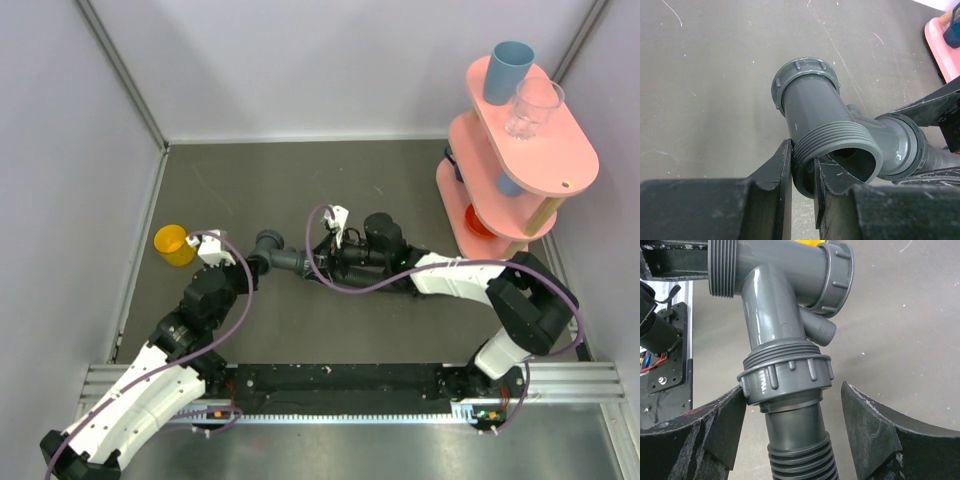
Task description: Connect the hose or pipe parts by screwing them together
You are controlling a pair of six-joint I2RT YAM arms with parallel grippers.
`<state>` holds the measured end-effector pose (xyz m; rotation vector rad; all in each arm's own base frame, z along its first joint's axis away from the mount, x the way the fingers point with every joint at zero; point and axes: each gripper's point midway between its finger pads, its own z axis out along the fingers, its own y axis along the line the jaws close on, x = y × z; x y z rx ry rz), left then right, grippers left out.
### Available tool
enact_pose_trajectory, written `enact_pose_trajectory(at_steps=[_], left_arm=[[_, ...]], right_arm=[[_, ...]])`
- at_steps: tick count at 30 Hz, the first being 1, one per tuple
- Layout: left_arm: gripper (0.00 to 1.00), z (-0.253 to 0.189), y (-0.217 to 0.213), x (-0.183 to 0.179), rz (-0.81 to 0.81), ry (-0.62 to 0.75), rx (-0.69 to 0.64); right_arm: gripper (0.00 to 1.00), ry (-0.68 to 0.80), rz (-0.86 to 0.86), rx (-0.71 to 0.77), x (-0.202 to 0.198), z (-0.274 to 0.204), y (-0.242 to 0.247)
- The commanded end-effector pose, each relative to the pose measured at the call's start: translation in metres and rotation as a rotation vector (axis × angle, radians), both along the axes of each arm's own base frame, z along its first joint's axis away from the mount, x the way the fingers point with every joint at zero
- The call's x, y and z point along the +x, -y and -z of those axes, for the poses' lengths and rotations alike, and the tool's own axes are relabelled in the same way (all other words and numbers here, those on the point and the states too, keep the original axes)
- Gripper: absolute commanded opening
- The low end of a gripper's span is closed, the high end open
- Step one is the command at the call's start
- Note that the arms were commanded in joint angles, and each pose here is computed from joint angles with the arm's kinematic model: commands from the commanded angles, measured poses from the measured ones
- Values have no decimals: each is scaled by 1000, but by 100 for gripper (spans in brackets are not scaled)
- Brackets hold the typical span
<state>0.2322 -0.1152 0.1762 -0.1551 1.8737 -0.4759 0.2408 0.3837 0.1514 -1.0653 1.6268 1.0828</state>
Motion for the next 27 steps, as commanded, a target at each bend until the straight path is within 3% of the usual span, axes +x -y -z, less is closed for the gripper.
enact_pose_trajectory(at_steps=[1,13,27], left_arm=[[0,-8,28,-14,156,-10,-55],[0,-9,30,-15,166,-18,-69],[0,-4,29,-15,163,-35,-55]], right_arm=[[73,191,66,233,32,-82,-10],[76,214,143,191,47,-74,-4],[76,265,170,239,49,-89,1]])
